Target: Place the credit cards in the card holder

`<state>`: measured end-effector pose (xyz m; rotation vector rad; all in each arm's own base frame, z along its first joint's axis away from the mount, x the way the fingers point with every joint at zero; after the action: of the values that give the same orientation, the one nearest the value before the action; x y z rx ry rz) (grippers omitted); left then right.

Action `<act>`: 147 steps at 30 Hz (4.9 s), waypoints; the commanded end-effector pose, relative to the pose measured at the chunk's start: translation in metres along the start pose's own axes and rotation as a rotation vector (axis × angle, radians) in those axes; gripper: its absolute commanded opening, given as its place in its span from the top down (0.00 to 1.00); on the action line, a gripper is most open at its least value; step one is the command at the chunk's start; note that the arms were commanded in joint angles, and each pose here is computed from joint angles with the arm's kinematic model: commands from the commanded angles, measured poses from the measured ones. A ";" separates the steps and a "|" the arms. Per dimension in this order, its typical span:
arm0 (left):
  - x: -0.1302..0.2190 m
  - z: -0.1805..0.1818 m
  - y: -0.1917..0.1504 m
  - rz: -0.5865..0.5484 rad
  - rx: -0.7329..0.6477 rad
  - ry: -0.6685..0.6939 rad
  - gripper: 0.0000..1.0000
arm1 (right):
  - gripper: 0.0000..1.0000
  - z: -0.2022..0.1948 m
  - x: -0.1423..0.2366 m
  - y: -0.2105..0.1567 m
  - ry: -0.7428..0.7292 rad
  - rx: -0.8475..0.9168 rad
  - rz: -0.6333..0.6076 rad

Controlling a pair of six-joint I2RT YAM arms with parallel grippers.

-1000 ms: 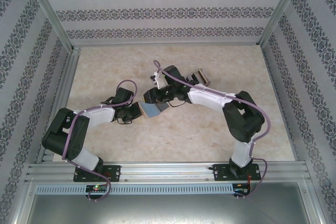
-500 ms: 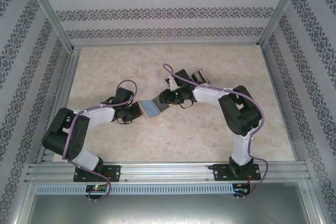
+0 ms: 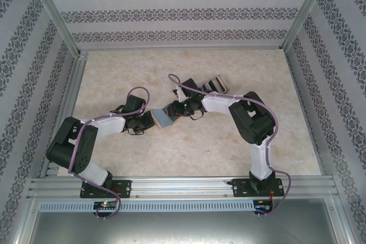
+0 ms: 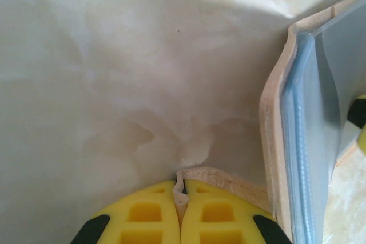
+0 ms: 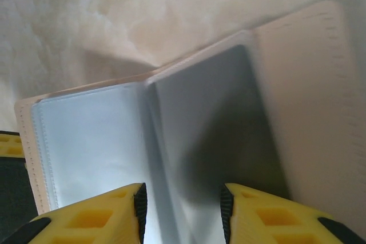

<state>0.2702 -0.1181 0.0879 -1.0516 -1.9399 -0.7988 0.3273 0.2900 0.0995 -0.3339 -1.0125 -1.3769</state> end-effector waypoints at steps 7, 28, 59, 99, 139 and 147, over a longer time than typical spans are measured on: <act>-0.025 0.018 0.000 -0.010 0.000 0.076 1.00 | 0.58 0.017 -0.012 -0.004 0.026 0.022 0.052; -0.029 0.009 0.012 0.004 -0.043 0.112 0.86 | 0.57 -0.040 0.028 -0.023 -0.119 -0.057 0.021; 0.099 -0.072 0.066 -0.242 -0.168 -0.060 0.57 | 0.57 -0.014 0.079 0.001 -0.030 -0.036 -0.119; -0.027 -0.229 0.086 -0.175 -0.202 -0.426 0.57 | 0.53 -0.157 0.235 0.034 -0.292 -0.237 -0.485; -0.099 -0.247 0.047 -0.032 -0.211 -0.402 0.48 | 0.49 -0.175 0.194 0.031 -0.164 -0.208 -0.418; -0.106 -0.249 0.043 -0.010 -0.213 -0.400 0.48 | 0.48 -0.168 0.187 0.034 -0.148 -0.168 -0.400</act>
<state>0.4285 -0.3258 0.1294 -1.3840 -2.2203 -0.8876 0.3968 0.0458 0.1529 -0.4352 -1.1057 -1.8642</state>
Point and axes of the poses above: each hand's point on the last joint's axis, 136 mm out from that joint toward the fingers, its own x axis back along the fingers, its own z axis along the line the jaws close on, y = z × x, the point moved 9 cm from there along x, back along the fingers, and after that the axes turned 5 degrees about x, right-handed, at the moved point
